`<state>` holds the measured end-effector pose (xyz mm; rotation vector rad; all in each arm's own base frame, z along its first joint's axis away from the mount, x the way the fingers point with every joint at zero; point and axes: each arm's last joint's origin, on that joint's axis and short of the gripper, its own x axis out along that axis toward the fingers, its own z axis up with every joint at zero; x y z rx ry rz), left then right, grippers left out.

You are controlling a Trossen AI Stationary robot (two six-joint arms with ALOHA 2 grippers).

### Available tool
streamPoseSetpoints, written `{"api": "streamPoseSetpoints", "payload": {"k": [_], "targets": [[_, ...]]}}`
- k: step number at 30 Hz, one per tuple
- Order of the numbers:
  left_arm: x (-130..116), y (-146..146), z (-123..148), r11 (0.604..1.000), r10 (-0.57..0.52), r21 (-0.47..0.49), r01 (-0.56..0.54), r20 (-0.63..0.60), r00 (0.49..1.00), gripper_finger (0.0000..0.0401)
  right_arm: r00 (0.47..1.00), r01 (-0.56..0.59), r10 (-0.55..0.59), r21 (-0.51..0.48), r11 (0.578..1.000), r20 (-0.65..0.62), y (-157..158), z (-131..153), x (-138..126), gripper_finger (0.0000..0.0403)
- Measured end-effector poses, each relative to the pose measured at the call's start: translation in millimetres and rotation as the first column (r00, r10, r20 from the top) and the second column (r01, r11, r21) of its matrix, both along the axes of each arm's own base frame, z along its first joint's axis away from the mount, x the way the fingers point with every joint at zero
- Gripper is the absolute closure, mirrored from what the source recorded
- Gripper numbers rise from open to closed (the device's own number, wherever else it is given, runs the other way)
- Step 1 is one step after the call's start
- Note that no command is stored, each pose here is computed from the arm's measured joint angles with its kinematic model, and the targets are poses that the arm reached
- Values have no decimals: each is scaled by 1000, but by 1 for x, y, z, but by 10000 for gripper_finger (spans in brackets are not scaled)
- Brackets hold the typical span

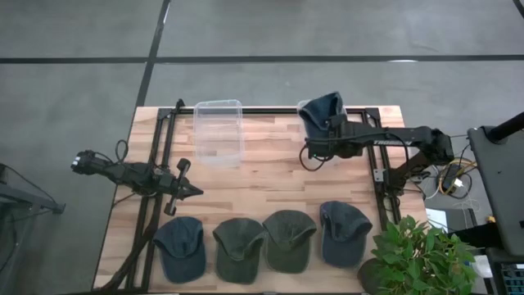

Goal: Pick & Place hat
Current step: Put the top blue cap into the right transparent bin

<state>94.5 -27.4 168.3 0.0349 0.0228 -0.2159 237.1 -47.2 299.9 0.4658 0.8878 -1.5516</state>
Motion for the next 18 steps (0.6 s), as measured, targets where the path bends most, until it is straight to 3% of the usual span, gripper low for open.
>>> {"api": "streamPoseSetpoints", "payload": {"k": [6, 18], "targets": [[0, 0, 0, 1000, 0, 0, 0, 0, 1000, 401, 999, 6, -4, 44, 999, -47, 0, -16, -3, 390], [0, 0, 0, 1000, 0, 0, 0, 0, 1000, 401, 999, -40, 42, 105, 994, -24, -2, -38, 2, 390]]}}
